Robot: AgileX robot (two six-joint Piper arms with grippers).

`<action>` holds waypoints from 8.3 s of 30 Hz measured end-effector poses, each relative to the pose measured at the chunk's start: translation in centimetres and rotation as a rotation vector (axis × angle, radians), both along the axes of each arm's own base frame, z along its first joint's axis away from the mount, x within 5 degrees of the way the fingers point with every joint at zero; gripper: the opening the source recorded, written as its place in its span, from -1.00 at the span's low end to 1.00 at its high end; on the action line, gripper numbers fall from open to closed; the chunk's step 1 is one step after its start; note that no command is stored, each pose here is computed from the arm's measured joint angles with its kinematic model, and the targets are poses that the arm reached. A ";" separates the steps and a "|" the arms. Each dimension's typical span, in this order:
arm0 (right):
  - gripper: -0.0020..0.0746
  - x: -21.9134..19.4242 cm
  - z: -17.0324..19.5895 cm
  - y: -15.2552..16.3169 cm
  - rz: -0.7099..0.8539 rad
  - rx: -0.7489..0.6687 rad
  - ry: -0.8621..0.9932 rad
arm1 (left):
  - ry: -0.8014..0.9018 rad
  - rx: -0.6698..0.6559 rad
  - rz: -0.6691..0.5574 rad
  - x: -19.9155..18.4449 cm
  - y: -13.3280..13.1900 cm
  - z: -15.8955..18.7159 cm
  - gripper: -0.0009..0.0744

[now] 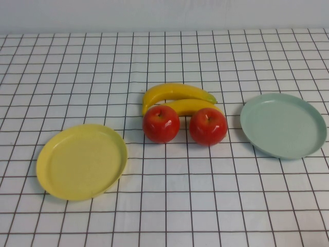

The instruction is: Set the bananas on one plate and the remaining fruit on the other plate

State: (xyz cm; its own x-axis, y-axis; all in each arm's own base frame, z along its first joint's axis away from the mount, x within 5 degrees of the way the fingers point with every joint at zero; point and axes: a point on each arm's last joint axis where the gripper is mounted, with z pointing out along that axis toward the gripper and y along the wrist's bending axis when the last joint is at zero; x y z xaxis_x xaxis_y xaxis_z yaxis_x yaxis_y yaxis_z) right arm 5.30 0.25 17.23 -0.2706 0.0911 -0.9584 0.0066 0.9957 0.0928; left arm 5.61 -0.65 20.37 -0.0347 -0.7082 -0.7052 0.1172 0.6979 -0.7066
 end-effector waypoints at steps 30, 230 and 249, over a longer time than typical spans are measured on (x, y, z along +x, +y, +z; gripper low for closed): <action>-0.99 0.0 0.0 0.0 0.000 0.000 0.000 | 0.529 1.051 -0.659 11.5 -7.3 10.8 -0.32; -0.99 0.0 0.0 0.0 0.000 0.000 0.000 | 0.764 1.308 -0.868 33.2 -26.6 9.4 0.58; -0.99 0.0 0.0 0.0 0.000 0.000 0.000 | 0.925 1.163 -0.650 26.5 -16.4 4.8 0.58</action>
